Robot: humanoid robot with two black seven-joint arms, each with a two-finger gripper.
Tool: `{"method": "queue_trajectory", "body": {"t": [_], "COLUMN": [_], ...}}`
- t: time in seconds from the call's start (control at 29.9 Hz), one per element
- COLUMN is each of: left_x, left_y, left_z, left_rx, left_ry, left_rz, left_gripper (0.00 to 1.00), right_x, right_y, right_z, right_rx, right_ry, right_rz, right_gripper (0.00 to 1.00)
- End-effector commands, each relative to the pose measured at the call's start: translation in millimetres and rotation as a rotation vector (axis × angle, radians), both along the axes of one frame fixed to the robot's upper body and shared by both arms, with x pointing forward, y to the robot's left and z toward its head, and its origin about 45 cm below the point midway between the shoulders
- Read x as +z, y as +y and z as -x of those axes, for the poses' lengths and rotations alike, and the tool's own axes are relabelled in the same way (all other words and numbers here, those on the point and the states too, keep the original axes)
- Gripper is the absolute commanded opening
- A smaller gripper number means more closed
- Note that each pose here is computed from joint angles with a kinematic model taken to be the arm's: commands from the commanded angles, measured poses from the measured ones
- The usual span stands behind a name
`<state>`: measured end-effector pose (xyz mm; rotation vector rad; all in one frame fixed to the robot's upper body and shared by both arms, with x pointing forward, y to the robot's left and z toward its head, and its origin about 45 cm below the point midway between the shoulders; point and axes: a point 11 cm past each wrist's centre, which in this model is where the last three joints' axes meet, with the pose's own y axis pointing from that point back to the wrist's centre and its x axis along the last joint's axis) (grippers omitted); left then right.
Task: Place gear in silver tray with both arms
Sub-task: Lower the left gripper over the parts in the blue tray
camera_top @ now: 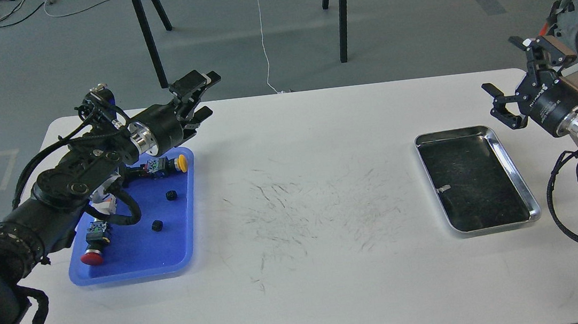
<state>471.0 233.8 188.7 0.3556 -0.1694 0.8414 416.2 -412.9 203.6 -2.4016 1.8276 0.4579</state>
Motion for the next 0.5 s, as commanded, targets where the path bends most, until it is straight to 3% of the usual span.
{"method": "queue_trajectory", "body": {"t": [0.0,0.33,0.47], "left_x": [3,27,18], "left_y": [5,33,38], "left_z": [0,9,21], "left_rx": [-0.072,-0.252,-0.338], "left_ry": [-0.023,-0.096,-0.075], "left_rz": [-0.15,-0.443,-0.54], "left_gripper": [1.0,1.0,1.0], "right_x": [2,12,13], "right_y": [-1,-9,-9], "right_z": [0,-2,-3], "right_rx": [-0.001,-0.01,-0.01], "right_ry": [-0.002,-0.019,-0.022], "right_rz": [0.003,0.015,0.015], "right_gripper": [0.98,0.98,0.98]}}
